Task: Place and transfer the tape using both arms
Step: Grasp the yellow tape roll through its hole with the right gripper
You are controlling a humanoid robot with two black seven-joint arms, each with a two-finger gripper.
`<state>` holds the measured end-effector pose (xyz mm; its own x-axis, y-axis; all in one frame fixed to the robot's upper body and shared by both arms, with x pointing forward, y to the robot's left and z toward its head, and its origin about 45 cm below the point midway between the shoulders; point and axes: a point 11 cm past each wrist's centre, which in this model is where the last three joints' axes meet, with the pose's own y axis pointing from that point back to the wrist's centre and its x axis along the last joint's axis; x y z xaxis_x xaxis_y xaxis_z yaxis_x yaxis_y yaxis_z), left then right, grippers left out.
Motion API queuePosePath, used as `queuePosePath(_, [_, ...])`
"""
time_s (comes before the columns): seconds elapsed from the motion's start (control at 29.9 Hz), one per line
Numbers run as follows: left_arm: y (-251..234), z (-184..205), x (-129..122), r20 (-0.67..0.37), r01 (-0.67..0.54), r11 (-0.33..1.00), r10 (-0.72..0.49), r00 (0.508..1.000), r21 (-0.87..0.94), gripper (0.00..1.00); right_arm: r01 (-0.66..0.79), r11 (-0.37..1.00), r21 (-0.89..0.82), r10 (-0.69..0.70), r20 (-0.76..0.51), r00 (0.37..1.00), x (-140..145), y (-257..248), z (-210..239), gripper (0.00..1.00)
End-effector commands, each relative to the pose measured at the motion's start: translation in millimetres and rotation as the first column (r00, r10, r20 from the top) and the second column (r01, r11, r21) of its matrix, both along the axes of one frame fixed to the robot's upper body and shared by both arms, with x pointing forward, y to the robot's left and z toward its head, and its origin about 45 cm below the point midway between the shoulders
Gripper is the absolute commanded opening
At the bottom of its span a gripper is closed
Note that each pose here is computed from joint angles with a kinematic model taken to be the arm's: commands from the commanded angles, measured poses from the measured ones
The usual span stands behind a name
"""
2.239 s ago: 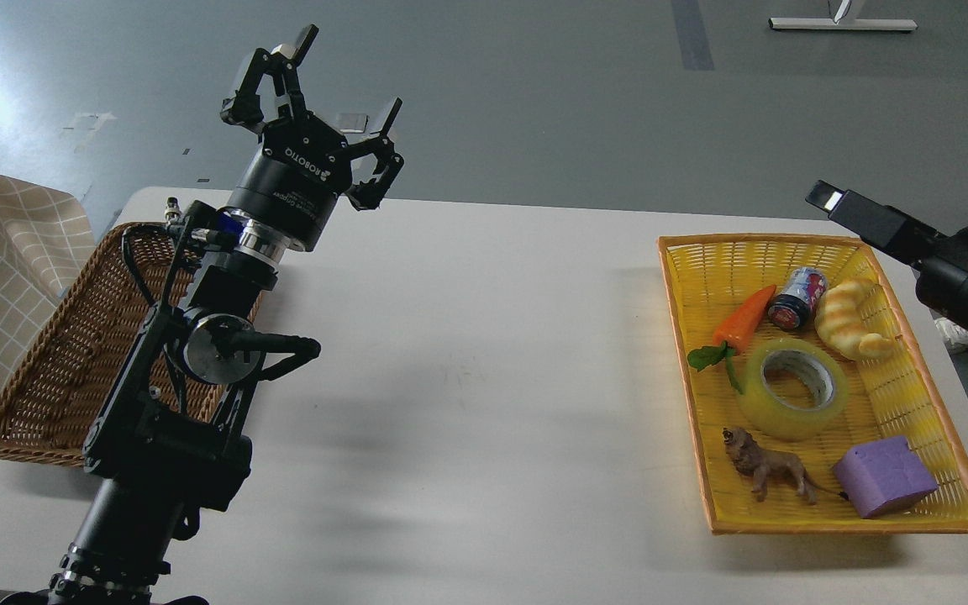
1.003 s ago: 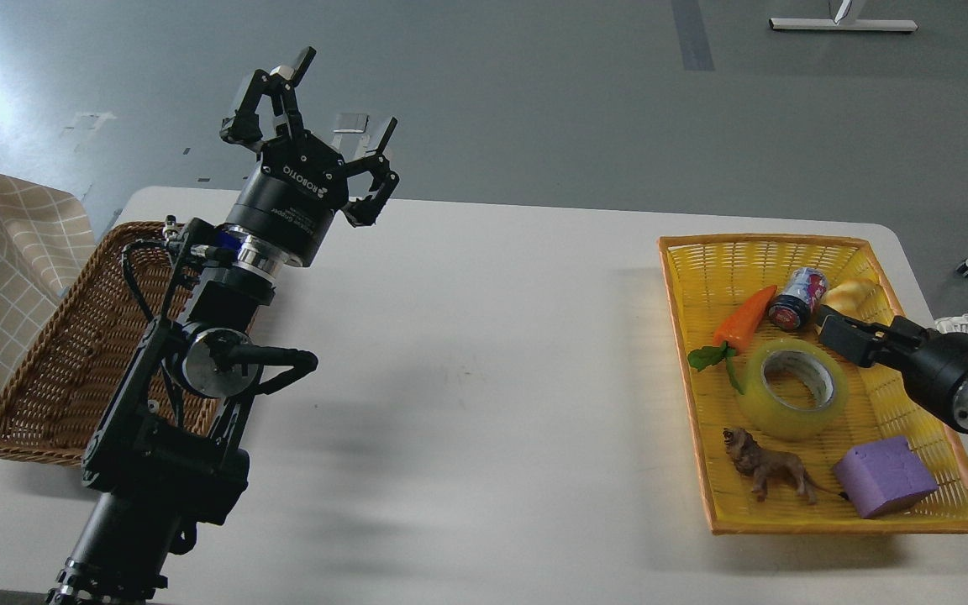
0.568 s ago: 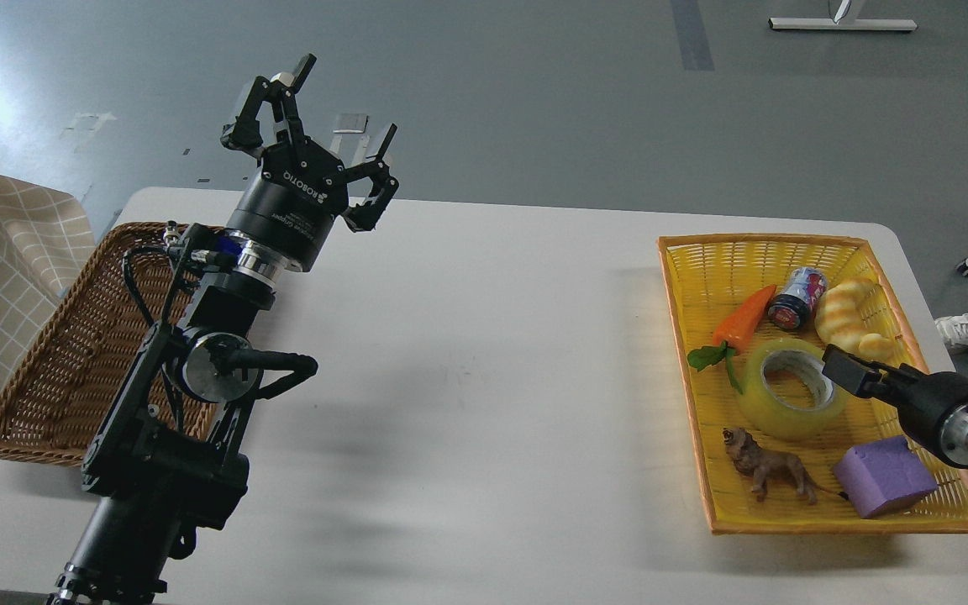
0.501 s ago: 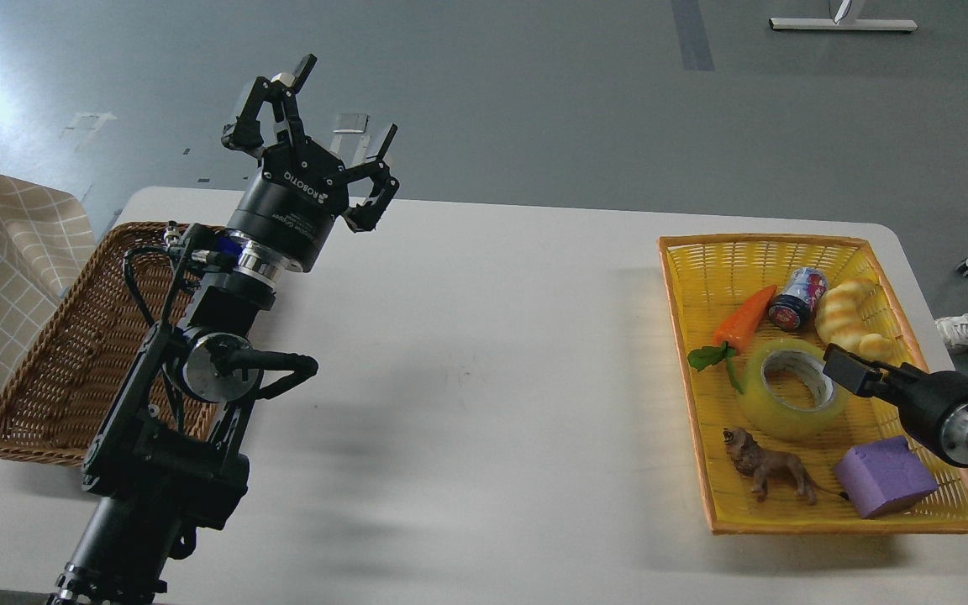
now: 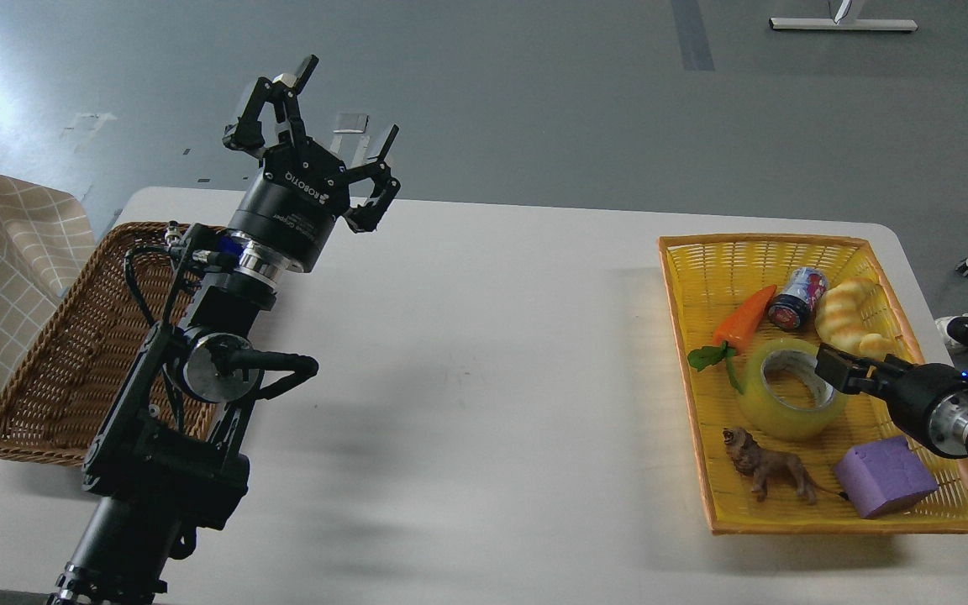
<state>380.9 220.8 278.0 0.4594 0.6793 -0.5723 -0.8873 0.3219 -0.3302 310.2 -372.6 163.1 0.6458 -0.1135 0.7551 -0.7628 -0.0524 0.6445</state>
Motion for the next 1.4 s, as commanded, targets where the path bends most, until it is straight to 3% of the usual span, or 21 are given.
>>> queuePosePath(0.0, [1.0,1.0,0.4,0.004,-0.003,1.0,0.003,1.0,-0.001,0.98,-0.051,0.998,-0.027,0.051,-0.004,0.999,6.8,10.1,1.8,0.81])
queuePosePath(0.74, [0.9,1.2,1.1,0.003,-0.003,1.0,0.003,1.0,-0.002,0.98,-0.055,0.997,-0.062,0.052,-0.043,0.998,-0.1,0.8,-5.8,0.75])
queuePosePath(1.37, [1.5,0.6,1.0,0.001,-0.004,1.0,0.004,1.0,-0.002,0.98,-0.078,0.994,-0.073,0.072,-0.078,0.994,-7.6,2.7,-15.2,0.43])
